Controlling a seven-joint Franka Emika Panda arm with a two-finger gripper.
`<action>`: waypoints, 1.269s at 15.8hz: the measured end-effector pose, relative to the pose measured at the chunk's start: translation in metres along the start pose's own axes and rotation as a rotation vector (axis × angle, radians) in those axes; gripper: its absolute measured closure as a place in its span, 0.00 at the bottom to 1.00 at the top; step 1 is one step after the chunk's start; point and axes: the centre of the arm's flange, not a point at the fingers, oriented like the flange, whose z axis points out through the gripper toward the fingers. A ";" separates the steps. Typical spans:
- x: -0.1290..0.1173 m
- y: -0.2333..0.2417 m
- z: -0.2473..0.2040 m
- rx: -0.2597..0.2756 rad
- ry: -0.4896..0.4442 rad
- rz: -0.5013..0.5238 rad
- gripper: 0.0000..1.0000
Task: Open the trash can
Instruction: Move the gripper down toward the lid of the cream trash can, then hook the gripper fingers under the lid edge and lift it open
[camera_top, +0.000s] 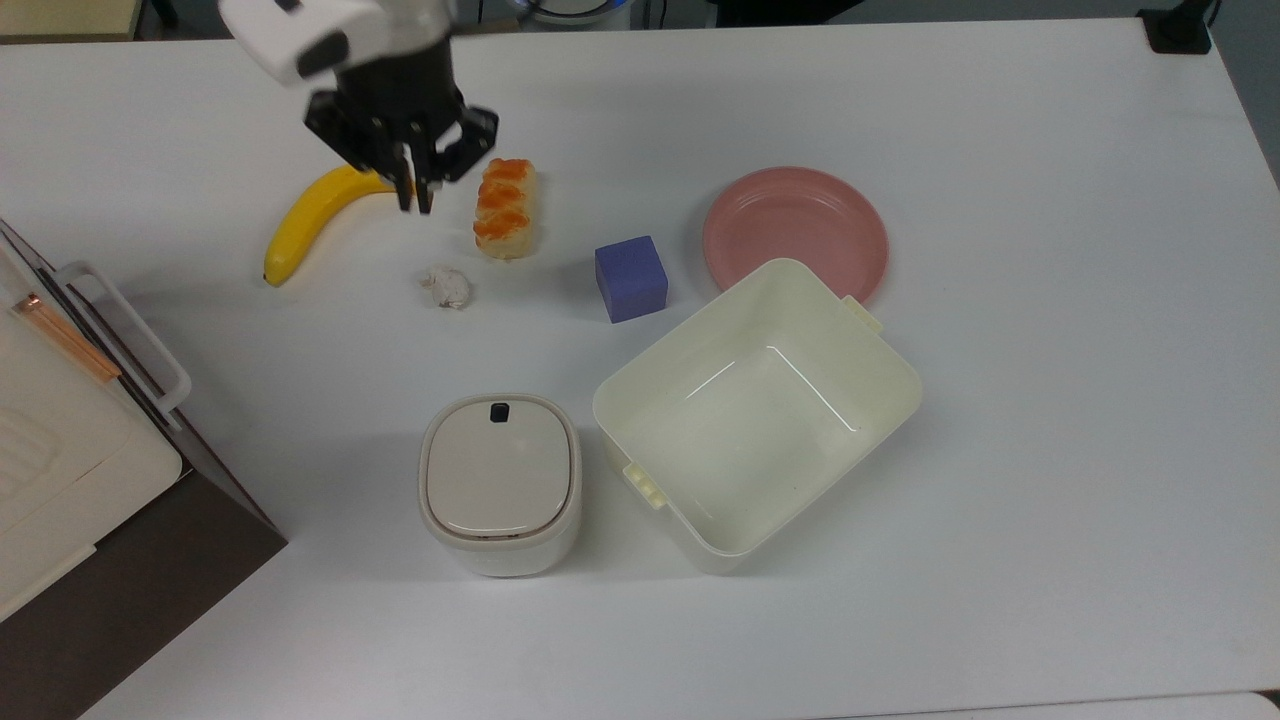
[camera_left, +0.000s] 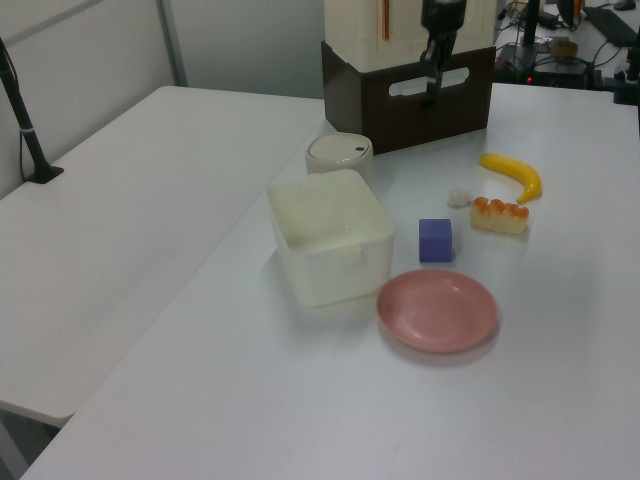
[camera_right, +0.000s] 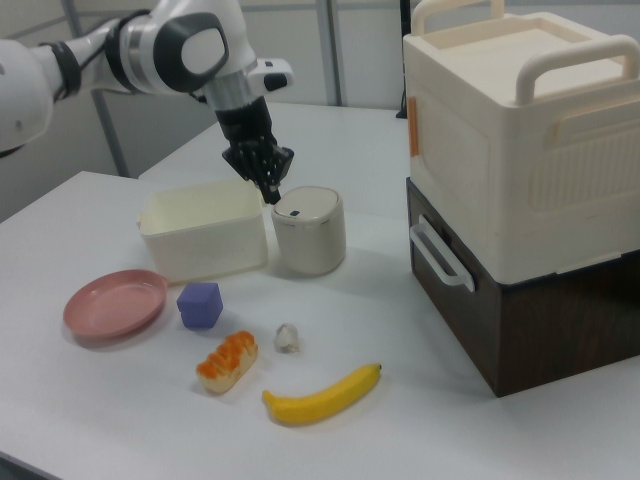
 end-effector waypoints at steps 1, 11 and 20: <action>0.006 -0.007 0.010 -0.016 -0.002 -0.012 0.99; 0.078 -0.030 0.051 -0.106 0.208 0.316 0.99; 0.084 -0.072 0.085 -0.166 0.212 0.286 0.99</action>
